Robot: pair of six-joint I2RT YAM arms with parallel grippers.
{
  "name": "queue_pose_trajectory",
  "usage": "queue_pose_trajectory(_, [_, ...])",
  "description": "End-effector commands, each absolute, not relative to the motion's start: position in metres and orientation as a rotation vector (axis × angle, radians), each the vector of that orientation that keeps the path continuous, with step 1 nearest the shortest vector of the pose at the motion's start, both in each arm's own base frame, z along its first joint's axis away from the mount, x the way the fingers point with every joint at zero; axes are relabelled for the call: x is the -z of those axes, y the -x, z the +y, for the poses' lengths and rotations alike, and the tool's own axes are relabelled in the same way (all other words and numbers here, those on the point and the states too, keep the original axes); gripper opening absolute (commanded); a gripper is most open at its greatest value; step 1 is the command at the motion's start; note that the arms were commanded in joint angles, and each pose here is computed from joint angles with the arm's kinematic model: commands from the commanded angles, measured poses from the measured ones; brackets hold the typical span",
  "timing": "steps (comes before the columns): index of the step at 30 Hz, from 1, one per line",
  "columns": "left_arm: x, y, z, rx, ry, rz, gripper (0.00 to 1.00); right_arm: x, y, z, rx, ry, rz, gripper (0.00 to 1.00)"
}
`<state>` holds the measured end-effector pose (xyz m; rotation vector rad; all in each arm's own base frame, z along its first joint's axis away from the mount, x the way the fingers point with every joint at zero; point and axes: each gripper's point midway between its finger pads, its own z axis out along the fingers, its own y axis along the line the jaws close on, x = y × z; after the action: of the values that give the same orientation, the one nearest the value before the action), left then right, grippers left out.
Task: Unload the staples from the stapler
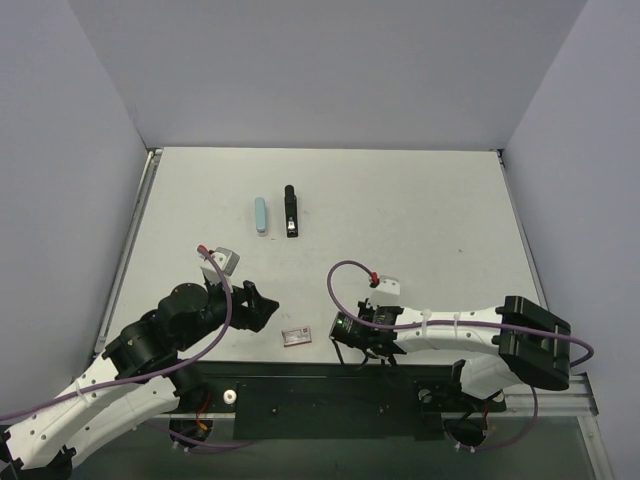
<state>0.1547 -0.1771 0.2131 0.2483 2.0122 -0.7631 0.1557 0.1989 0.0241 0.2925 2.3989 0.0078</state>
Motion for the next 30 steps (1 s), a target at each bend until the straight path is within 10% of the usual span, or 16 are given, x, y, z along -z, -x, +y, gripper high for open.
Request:
queue_pose_trajectory(1, [-0.2247, -0.1547, -0.1811, 0.792, -0.259, 1.977, 0.85, -0.0215, -0.1540, 0.1882, 0.067, -0.273, 2.394, 0.00])
queue_pose_trajectory(30, [-0.2223, -0.1548, -0.1816, 0.794, -0.259, 1.979, 0.85, -0.0173, -0.1528, 0.1940, 0.079, -0.253, 2.419, 0.00])
